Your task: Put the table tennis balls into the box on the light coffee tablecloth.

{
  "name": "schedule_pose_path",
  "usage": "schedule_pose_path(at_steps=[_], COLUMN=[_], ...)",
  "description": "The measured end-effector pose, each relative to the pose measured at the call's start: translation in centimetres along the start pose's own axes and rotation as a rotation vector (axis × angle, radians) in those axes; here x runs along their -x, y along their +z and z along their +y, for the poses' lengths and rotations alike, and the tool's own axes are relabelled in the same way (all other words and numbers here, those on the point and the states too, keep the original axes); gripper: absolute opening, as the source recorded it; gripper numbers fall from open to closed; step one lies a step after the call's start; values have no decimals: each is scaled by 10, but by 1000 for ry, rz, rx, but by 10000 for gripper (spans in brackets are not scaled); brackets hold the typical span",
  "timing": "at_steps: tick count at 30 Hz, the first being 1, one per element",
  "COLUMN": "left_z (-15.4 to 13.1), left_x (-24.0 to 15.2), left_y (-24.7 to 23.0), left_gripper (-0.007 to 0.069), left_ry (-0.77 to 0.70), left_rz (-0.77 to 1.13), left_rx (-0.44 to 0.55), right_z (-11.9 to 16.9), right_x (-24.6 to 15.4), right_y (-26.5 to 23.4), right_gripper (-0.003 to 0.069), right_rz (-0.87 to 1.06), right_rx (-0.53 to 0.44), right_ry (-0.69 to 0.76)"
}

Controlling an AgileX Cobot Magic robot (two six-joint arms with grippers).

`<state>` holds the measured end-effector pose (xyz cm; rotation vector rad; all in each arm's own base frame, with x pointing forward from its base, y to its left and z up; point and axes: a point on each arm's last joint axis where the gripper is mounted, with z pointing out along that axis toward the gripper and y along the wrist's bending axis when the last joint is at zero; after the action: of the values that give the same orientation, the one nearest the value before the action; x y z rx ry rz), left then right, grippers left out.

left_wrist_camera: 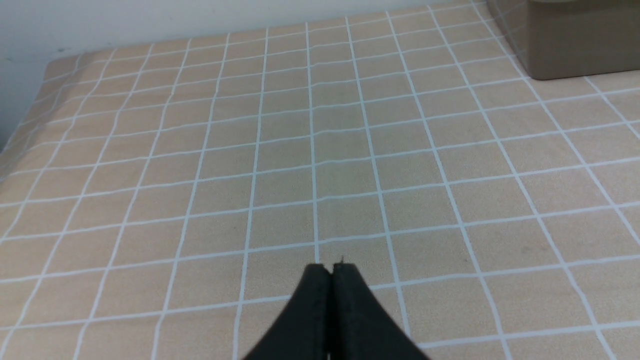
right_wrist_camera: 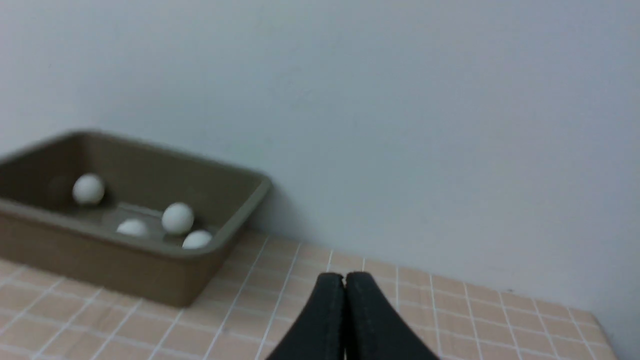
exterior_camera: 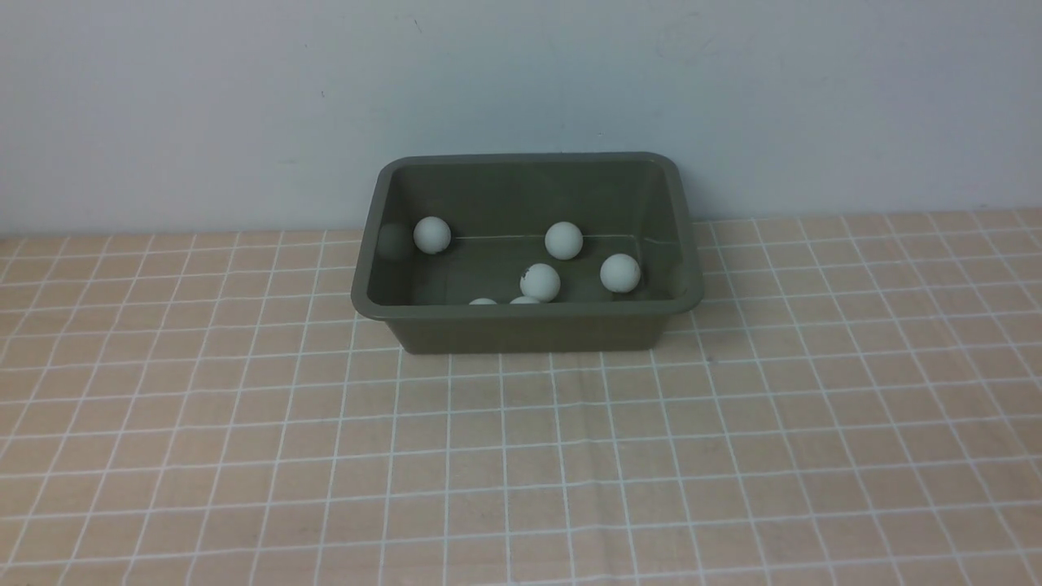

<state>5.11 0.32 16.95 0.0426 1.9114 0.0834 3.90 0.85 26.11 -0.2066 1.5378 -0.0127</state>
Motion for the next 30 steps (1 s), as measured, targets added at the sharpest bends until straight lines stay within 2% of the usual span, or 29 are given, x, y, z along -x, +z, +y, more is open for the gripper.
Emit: schedule_pose_path(at_steps=[7,17,30], left_z=[0,0,0], left_x=[0,0,0], left_y=[0,0,0], left_gripper=[-69,-69,-69], left_ry=[-1,-1,-1], left_rz=[0,0,0], left_rx=[0,0,0], right_z=[5,11,11], right_x=[-36,-81,-82], right_y=[9,14,13], right_gripper=[-16,-16,-16], right_rz=[83,220,235], right_rx=[15,37,43], right_ry=[38,12,5])
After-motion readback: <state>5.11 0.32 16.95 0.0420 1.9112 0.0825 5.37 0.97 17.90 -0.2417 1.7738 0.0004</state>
